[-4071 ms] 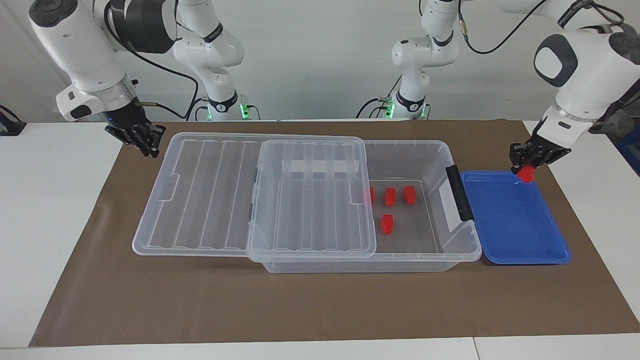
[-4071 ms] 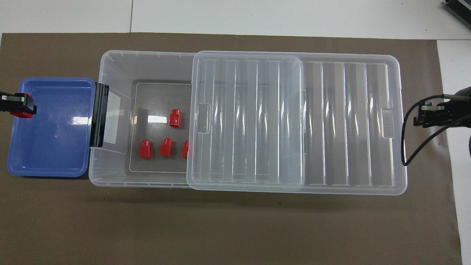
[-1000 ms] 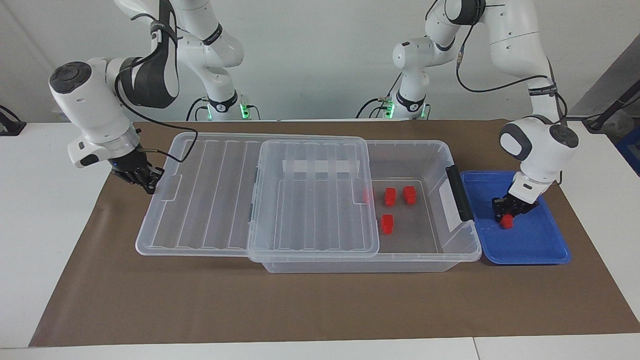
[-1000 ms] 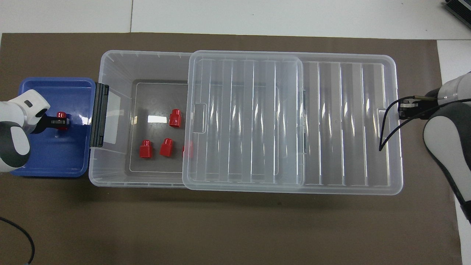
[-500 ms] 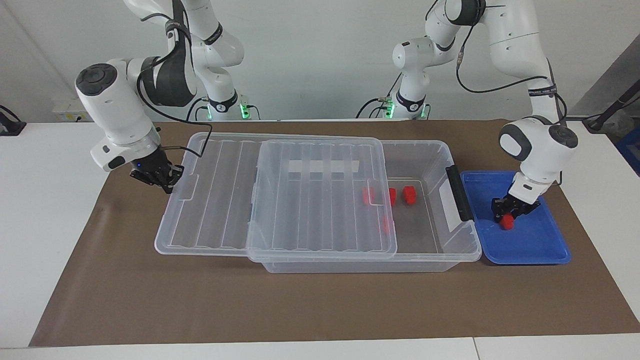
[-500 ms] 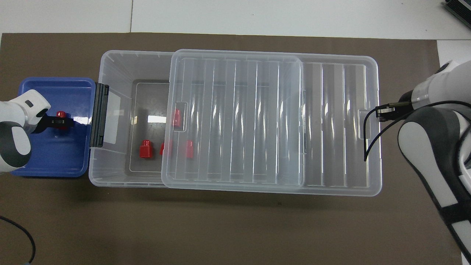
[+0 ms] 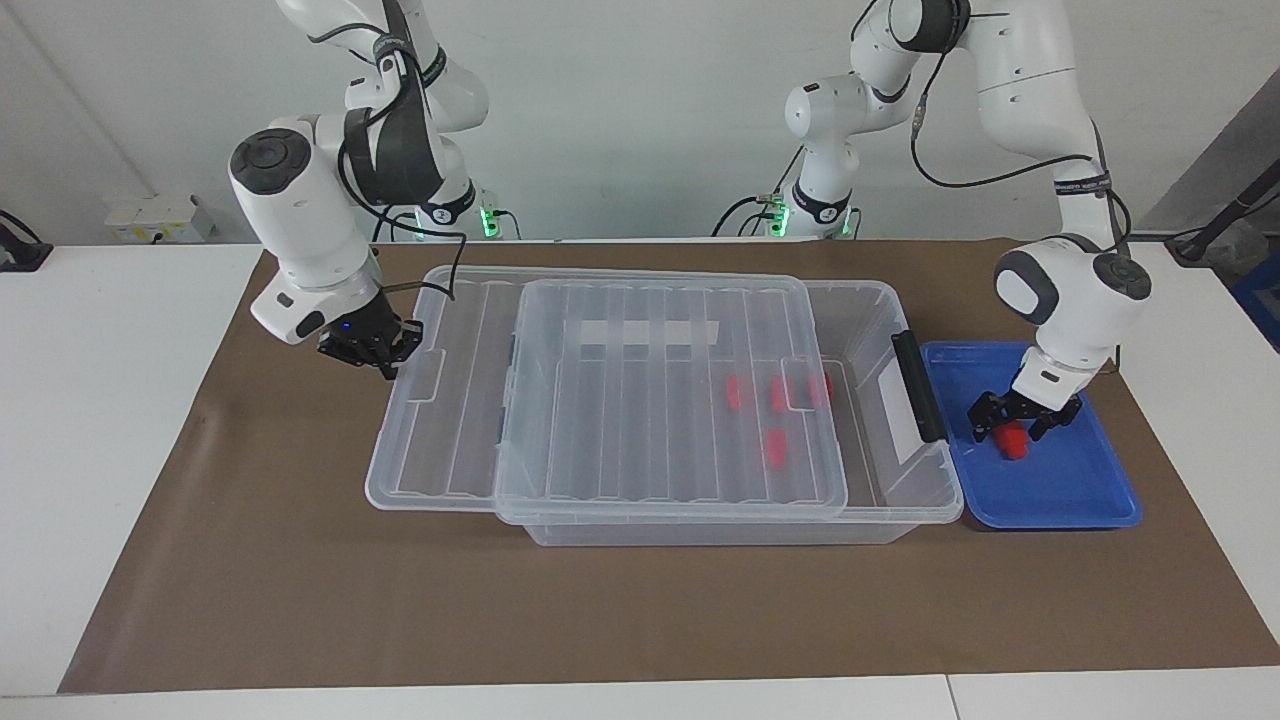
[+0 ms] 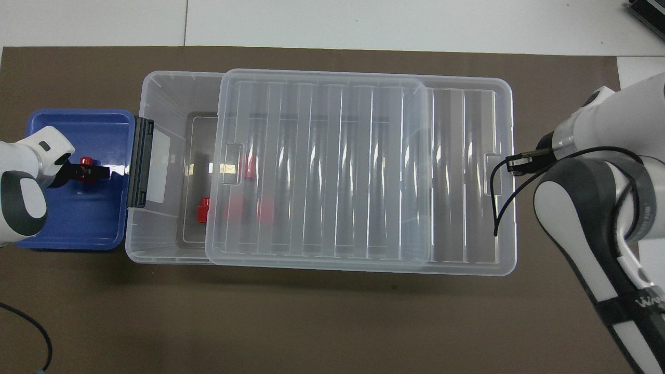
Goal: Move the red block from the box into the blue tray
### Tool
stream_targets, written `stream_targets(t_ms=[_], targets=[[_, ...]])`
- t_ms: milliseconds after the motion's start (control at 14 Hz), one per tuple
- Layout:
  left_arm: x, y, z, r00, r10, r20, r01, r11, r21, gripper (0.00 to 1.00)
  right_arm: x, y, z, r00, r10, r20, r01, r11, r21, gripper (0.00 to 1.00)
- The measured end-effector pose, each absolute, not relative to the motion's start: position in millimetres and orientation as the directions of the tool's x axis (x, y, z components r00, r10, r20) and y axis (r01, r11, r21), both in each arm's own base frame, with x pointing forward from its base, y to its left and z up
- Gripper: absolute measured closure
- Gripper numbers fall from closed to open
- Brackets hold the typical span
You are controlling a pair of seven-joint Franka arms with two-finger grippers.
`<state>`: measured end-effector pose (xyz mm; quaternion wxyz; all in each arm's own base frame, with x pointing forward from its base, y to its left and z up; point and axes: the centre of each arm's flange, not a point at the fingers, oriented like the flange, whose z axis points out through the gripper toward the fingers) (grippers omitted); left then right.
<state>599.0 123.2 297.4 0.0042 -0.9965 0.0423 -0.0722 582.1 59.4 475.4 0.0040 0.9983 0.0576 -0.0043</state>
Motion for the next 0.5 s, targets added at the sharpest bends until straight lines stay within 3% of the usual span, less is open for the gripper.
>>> stream_targets(t_ms=[143,500], targets=[[605,123,319,0.99,-0.087,0.111,-0.088,-0.996,0.001,0.0,581,68,475,0.991,0.131,-0.009,0.131,-0.991,0.007,0.99],[589,118,442,0.994,-0.094,0.062,-0.096,-0.995,0.039,0.0,575,103,474,0.982,0.188,-0.014,0.188,-0.982,0.007,0.99]])
